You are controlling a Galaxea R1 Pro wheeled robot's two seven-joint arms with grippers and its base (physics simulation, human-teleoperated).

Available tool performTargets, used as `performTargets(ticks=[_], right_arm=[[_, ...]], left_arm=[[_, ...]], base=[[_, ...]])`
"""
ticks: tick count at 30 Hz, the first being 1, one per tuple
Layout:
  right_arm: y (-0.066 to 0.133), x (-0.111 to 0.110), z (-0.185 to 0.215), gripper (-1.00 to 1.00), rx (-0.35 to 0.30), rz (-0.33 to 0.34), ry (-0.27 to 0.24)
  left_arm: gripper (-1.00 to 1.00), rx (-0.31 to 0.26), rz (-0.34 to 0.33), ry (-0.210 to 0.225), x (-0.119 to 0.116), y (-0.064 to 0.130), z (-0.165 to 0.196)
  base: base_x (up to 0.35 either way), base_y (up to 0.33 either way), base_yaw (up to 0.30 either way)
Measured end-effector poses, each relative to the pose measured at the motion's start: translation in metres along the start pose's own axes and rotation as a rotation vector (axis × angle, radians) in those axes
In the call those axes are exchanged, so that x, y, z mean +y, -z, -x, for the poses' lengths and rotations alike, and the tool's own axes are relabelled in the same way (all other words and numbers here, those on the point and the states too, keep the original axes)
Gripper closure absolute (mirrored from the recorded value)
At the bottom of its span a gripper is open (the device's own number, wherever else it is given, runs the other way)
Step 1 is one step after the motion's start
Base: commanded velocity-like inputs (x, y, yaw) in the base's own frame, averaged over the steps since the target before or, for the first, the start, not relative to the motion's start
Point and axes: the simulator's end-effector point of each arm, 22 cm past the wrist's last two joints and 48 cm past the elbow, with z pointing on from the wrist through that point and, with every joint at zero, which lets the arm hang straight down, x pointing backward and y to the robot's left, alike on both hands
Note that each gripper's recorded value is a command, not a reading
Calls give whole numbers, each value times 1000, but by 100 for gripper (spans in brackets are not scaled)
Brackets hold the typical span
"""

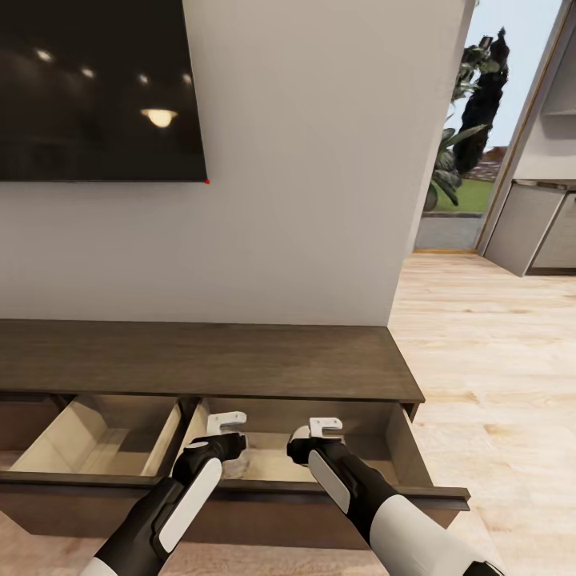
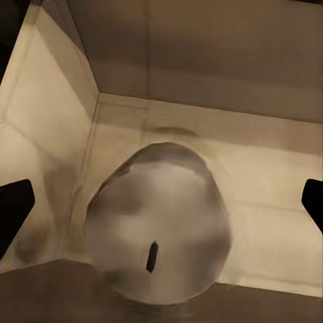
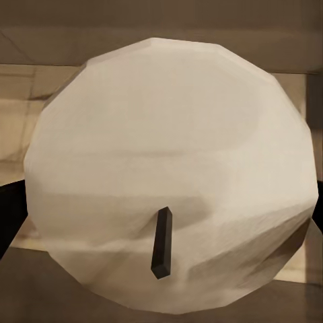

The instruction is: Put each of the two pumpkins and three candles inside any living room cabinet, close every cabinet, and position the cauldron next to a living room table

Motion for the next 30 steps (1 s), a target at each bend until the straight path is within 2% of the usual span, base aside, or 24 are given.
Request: performTargets(ticks=[20, 23, 26, 30], right_arm=[[0, 0, 1, -100, -4, 0, -3], [-3, -6, -6, -100, 9, -15, -1], [-8, -22, -10, -100, 32, -61, 5], [-10, -31, -5, -100, 24, -85, 0]], left_arm=[[-100, -14, -11, 6, -3, 3, 7], [-100, -14, -11, 6, -3, 3, 7], [-100, -13, -11, 6, -3, 3, 6], [-100, -12, -13, 6, -3, 3, 5]], base=[[0, 0, 0], [0, 0, 0], [0, 0, 0], [0, 0, 0]])
